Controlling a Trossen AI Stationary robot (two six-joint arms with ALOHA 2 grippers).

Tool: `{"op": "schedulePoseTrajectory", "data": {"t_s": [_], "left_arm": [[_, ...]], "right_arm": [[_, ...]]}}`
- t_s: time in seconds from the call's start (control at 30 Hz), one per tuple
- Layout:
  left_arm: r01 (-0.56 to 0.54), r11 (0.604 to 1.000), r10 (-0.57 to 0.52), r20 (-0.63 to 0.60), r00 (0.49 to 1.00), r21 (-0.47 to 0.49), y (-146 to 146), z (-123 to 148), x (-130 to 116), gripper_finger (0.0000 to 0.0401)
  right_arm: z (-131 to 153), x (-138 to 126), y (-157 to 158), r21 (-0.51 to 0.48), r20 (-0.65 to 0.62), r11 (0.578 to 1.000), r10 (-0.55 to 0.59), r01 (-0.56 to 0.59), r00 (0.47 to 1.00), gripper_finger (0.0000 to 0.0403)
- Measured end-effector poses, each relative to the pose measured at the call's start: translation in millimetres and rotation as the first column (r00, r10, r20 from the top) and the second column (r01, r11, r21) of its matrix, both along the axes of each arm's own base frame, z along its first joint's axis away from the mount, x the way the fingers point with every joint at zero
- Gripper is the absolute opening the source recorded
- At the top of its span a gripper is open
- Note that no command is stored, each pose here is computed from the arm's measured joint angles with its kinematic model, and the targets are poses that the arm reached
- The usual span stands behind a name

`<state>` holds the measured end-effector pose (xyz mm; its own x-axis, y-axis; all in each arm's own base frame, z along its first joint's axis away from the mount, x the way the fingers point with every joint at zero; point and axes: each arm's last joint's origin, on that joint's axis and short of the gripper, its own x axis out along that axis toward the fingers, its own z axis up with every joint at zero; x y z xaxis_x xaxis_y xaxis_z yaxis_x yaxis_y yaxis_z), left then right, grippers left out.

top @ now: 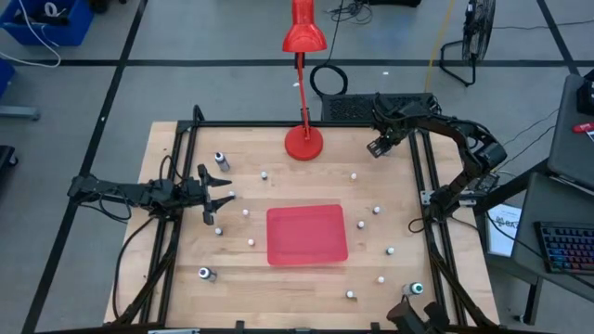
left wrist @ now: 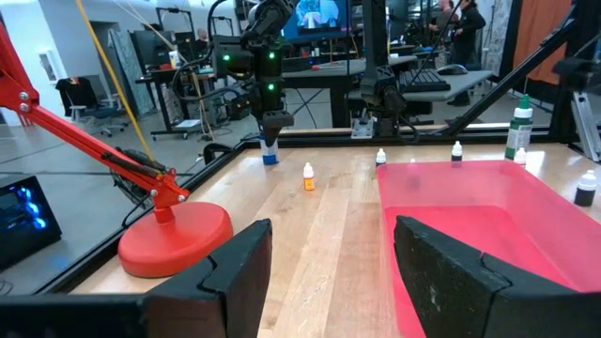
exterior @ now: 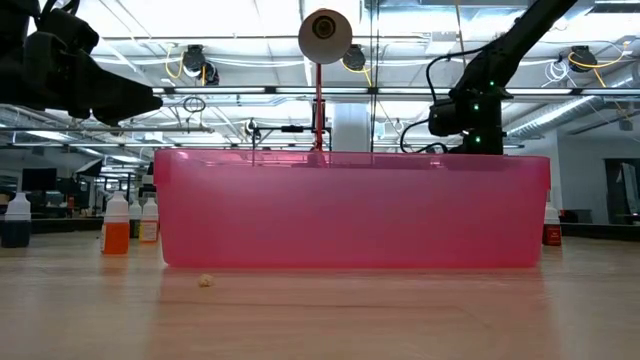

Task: Pick & Place food coloring
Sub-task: Put the large blue food coloring bottle into the pink bin

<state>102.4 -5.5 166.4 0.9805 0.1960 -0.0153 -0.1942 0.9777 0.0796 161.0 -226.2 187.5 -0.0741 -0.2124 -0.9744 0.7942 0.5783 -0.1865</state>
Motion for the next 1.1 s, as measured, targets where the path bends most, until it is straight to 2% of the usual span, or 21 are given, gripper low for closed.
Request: {"op": "schedulePoseTrajectory", "data": {"t_s": [0.13,0.3,0.4,0.5,0.63,0.77,0.87,1.1], "left_arm": [[0.001,1.000,-0.001,0.000,1.000,0.000,0,0,0,0.0225],[0.000,1.000,0.000,0.000,1.000,0.000,0,0,0,0.0225],[0.001,1.000,-0.001,0.000,1.000,0.000,0,0,0,0.0225],[0.001,1.000,-0.001,0.000,1.000,0.000,0,0,0,0.0225],[0.000,1.000,0.000,0.000,1.000,0.000,0,0,0,0.0225],[0.000,1.000,0.000,0.000,1.000,0.000,0,0,0,0.0225],[0.000,1.000,0.000,0.000,1.000,0.000,0,0,0,0.0225],[0.000,1.000,0.000,0.000,1.000,0.000,0,0,0,0.0225]], "right_arm": [[32,7,21,-0.055,0.038,0.995,0.082,-0.080,0.996,0.0123],[96,17,72,-0.179,0.152,0.966,0.217,-0.189,0.964,0.0123],[137,24,114,-0.258,0.239,0.929,0.328,-0.266,0.914,0.0123],[169,34,158,-0.340,0.270,0.884,0.418,-0.320,0.867,0.0123],[198,57,214,-0.422,0.281,0.805,0.553,-0.417,0.784,0.0123],[202,94,261,-0.436,0.252,0.714,0.681,-0.547,0.688,0.0123],[189,123,284,-0.405,0.180,0.657,0.739,-0.636,0.649,0.0123],[115,176,308,-0.123,-0.010,0.570,0.818,-0.812,0.576,0.0123]]}}
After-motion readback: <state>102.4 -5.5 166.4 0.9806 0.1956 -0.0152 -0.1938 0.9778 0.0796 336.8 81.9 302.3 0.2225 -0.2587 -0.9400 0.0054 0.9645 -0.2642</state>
